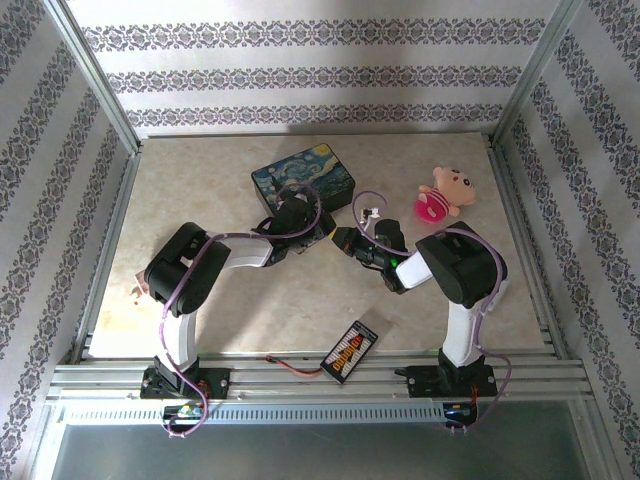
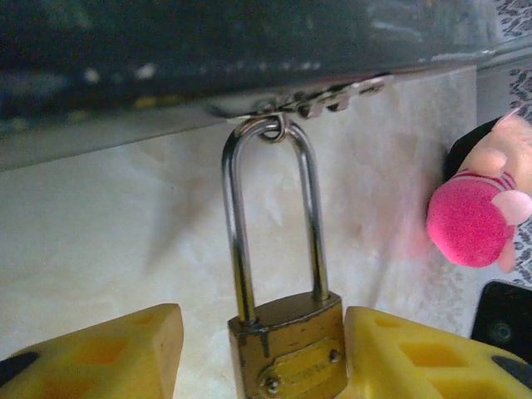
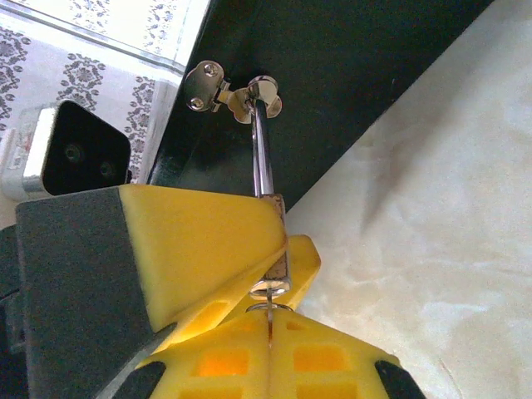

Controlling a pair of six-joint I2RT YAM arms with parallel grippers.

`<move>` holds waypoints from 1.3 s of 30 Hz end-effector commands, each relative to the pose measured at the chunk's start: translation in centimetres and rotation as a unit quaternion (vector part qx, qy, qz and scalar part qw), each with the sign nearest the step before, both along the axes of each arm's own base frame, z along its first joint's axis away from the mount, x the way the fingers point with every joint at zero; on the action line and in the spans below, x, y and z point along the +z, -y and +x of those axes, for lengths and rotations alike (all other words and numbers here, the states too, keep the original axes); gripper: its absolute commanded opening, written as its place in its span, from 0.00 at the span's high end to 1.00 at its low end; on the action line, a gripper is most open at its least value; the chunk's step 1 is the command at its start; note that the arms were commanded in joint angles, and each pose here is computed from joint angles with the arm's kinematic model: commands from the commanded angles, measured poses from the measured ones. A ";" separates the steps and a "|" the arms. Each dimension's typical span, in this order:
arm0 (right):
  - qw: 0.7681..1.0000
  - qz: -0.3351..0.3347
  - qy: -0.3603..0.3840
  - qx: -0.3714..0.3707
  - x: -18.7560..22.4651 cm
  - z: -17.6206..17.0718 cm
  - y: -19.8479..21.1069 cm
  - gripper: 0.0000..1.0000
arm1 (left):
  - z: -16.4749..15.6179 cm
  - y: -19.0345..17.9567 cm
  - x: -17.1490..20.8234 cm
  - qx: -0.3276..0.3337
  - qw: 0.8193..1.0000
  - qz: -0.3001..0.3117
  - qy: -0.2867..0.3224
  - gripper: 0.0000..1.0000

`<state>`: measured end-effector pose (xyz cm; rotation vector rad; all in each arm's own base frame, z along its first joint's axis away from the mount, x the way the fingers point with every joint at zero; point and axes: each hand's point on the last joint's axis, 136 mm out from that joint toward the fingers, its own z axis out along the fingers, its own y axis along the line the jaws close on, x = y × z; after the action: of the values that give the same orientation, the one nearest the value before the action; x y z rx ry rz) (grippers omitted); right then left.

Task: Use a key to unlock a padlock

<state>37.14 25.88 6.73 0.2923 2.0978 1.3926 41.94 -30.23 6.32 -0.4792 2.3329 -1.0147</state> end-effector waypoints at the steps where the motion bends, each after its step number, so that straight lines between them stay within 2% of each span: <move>1: 0.999 0.023 0.035 0.003 2.1 0.9 -0.9 1.00 | 1.4 0.4 1.5 0.004 0.999 -0.022 0.027 0.55; 10: 0.999 0.026 0.039 0.003 2.4 1.0 -1.0 1.00 | 1.3 0.6 0.9 0.003 0.999 -0.033 0.023 0.75; 13: 0.999 0.027 0.039 0.002 2.6 1.1 -0.9 1.00 | 1.3 0.6 1.0 0.003 0.999 -0.034 0.022 0.79; 16: 0.999 0.027 0.040 0.002 2.7 1.0 -0.8 0.94 | 1.3 0.5 1.1 0.003 0.999 -0.033 0.023 0.89; 23: 0.999 0.011 0.041 -0.004 2.4 0.4 -0.1 0.81 | 1.1 0.4 0.9 0.006 0.999 -0.034 0.018 1.00; 29: 0.999 -0.029 0.042 -0.016 1.9 -0.7 1.3 0.77 | 0.7 0.2 1.4 0.010 0.999 -0.032 0.015 1.00; 35: 0.994 -0.095 0.040 -0.020 1.1 -2.1 2.6 0.76 | -1.1 -1.0 1.9 0.026 0.999 0.040 -0.008 1.00; 39: 0.987 -0.152 0.050 -0.006 1.0 -3.1 2.8 0.78 | -2.3 -1.0 1.7 0.041 0.998 0.026 -0.042 1.00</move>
<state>34.99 23.47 8.66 0.2008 2.1208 1.1745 40.92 -29.44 7.61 -0.5460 2.3479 -0.9401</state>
